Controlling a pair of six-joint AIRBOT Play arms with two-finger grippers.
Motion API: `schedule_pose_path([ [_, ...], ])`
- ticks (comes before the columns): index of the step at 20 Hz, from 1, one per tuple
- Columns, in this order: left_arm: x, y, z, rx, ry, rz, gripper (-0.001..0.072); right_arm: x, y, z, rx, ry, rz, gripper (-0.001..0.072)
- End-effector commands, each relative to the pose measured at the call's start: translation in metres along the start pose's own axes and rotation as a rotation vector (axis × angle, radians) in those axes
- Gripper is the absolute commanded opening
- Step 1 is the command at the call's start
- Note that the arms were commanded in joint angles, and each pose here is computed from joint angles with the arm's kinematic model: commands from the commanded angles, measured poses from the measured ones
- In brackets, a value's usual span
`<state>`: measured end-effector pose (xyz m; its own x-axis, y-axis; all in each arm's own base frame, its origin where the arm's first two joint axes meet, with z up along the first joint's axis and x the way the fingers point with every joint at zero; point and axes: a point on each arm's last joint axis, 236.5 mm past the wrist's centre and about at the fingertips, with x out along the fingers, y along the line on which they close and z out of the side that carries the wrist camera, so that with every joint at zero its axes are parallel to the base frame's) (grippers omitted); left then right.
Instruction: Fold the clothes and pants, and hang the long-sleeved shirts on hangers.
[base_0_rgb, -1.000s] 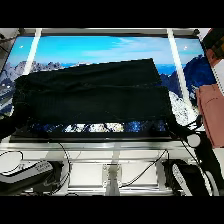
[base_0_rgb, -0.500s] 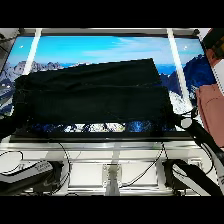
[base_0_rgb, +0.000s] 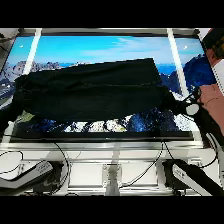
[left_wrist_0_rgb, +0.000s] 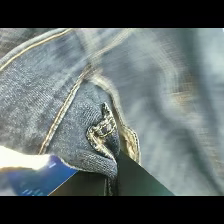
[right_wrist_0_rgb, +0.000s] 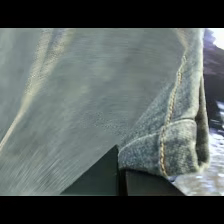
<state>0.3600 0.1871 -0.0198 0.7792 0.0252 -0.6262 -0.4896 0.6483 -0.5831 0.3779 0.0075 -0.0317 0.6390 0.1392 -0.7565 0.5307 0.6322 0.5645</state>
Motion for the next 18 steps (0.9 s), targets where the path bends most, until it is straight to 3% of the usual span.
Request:
schedule_pose_path([
  [1, -0.044, -0.018, 0.028, 0.085, -0.076, 0.034, 0.0042, -0.034, 0.027, 0.012, -0.179, 0.008, 0.009, 0.0016],
  [5, -0.107, 0.013, 0.034, 0.136, -0.106, 0.217, 0.0041, -0.070, 0.021, -0.001, -0.246, 0.043, -0.030, 0.0016],
  [7, -0.122, 0.016, 0.039, 0.147, -0.140, 0.244, 0.0042, -0.083, 0.029, 0.000, -0.245, 0.019, -0.002, 0.0016],
  [12, -0.097, 0.010, 0.034, 0.040, -0.109, 0.183, 0.0042, -0.076, 0.067, 0.055, -0.177, -0.210, 0.141, 0.0015],
  [18, -0.062, -0.014, 0.059, -0.058, -0.222, 0.096, 0.0042, 0.010, 0.112, 0.091, -0.187, -0.188, 0.142, 0.0015],
])
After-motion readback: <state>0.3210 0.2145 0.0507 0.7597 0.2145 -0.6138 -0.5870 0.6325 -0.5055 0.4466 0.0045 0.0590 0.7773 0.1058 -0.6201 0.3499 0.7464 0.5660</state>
